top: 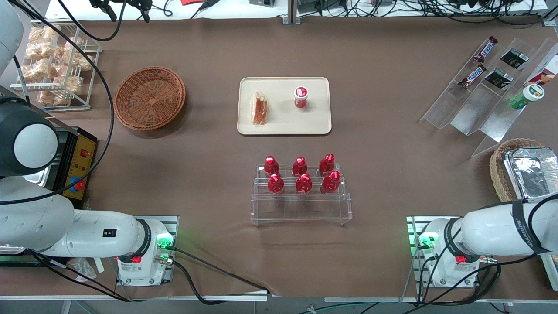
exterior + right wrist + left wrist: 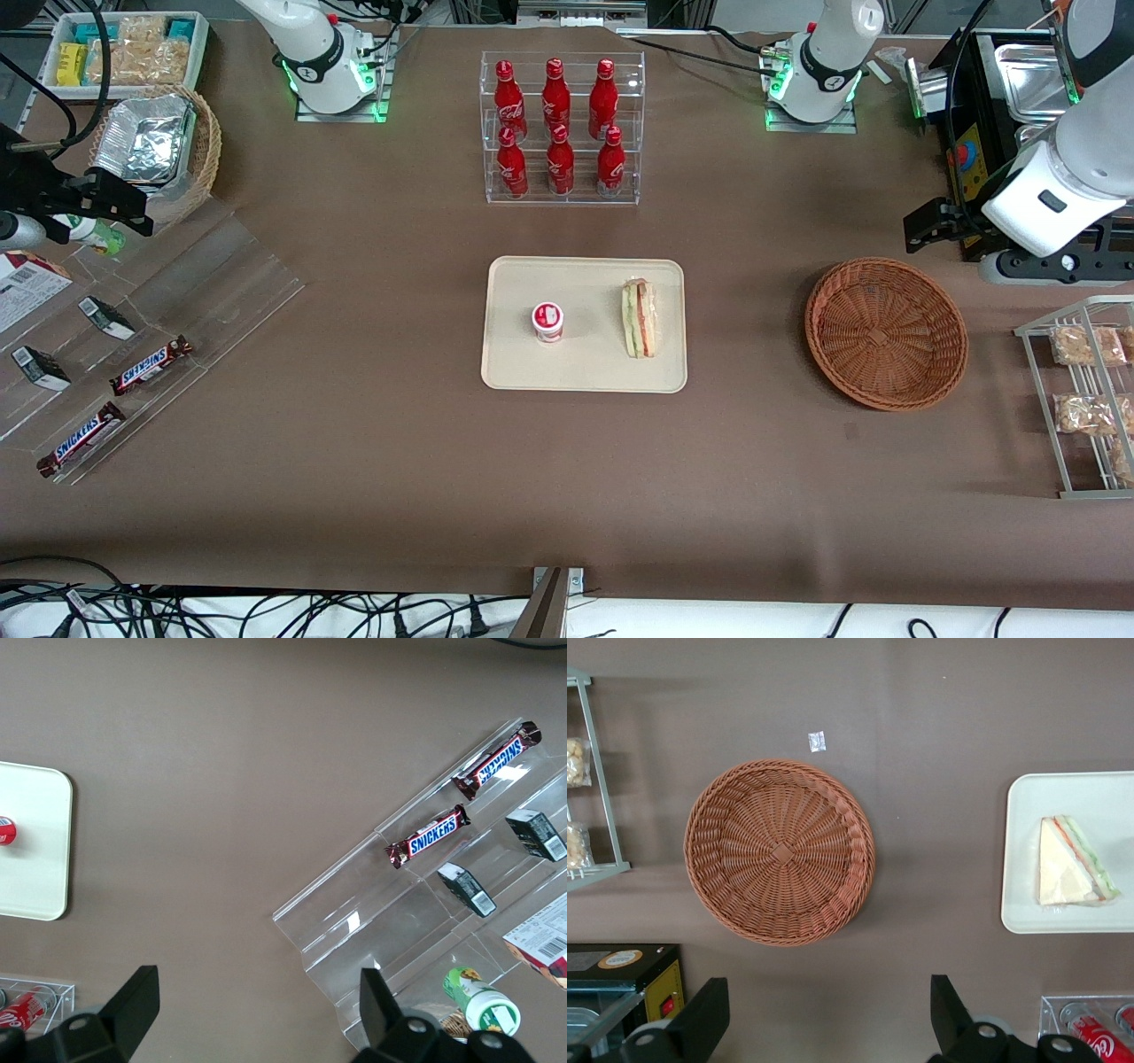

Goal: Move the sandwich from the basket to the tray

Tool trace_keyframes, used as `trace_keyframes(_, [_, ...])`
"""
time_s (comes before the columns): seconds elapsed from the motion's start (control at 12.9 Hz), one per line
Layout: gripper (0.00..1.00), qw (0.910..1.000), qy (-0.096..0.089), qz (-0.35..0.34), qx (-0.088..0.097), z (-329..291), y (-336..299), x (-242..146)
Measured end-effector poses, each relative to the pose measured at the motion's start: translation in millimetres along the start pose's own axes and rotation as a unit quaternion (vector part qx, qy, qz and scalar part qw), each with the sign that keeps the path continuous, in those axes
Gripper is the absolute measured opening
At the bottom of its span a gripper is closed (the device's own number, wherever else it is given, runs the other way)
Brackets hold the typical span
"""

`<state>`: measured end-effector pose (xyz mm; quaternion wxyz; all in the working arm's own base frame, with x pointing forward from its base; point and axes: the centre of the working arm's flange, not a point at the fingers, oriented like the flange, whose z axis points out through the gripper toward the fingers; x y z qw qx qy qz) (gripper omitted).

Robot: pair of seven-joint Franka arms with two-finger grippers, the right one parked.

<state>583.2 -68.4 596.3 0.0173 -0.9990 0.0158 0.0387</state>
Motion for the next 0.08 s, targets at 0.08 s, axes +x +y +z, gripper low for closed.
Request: trace_keyframes(0.08, [1.0, 1.0, 0.001, 0.003, 0.0, -1.6, -0.6, -1.1])
